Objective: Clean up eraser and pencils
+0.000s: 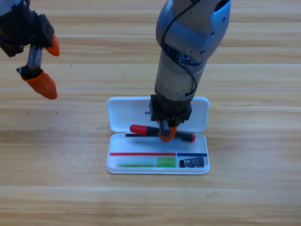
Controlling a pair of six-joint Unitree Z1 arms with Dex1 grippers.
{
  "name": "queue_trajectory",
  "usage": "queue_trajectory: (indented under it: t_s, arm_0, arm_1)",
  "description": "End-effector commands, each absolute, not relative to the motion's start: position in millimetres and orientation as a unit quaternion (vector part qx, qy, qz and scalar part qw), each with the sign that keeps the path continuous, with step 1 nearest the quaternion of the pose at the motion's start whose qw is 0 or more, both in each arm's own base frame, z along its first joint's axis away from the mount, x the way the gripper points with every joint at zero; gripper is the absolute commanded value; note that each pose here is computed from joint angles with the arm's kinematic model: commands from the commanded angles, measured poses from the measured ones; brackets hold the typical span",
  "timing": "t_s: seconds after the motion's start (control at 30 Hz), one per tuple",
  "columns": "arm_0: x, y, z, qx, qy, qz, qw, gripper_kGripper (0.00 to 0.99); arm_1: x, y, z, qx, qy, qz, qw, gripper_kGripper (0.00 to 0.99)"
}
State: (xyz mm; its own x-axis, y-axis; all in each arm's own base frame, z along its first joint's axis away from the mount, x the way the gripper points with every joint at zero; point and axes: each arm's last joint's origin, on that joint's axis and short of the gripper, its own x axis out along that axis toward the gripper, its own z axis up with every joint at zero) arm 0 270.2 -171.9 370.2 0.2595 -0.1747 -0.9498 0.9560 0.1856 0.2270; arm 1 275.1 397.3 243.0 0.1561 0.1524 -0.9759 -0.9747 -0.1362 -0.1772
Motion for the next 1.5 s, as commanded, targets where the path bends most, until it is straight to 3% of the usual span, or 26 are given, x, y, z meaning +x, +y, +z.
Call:
queue_trajectory:
  t_s: [0.03, 0.3, 0.43, 0.63, 0.83, 0.97, 1.17, 1.3, 1.5]
  arm_0:
    - [268.0, -163.4, 370.7, 0.458, 0.422, -0.437, 0.649, 0.990]
    - [269.1, -164.0, 365.3, 0.459, 0.425, -0.438, 0.645, 0.990]
    - [269.5, -164.9, 364.6, 0.459, 0.425, -0.439, 0.646, 0.990]
    - [271.2, -165.3, 361.9, 0.459, 0.427, -0.439, 0.644, 0.990]
    - [271.7, -165.6, 361.5, 0.459, 0.427, -0.439, 0.644, 0.990]
    - [272.0, -165.8, 361.0, 0.459, 0.428, -0.439, 0.644, 0.990]
    - [273.3, -166.6, 358.5, 0.459, 0.427, -0.439, 0.644, 0.989]
    - [284.3, -169.7, 354.7, 0.457, 0.425, -0.435, 0.649, 0.973]
    - [314.7, -181.8, 350.7, 0.450, 0.422, -0.424, 0.663, 0.841]
  arm_1:
    - [271.4, 403.8, 216.2, -0.549, 0.409, 0.520, 0.510, 0.784]
    - [265.6, 396.7, 237.8, -0.543, 0.400, 0.521, 0.523, 0.861]
    - [244.2, 378.9, 278.1, -0.528, 0.384, 0.537, 0.534, 0.861]
    - [187.9, 322.8, 360.4, -0.465, 0.336, 0.591, 0.567, 0.888]
    - [153.3, 268.1, 401.6, -0.396, 0.313, 0.634, 0.586, 0.888]
    - [144.3, 235.5, 413.7, -0.344, 0.299, 0.647, 0.611, 0.902]
    - [123.4, 197.6, 407.7, -0.320, 0.252, 0.638, 0.654, 0.904]
    - [117.0, 189.0, 406.3, -0.311, 0.248, 0.645, 0.653, 0.905]
    - [111.8, 183.8, 406.2, -0.301, 0.237, 0.652, 0.654, 0.917]
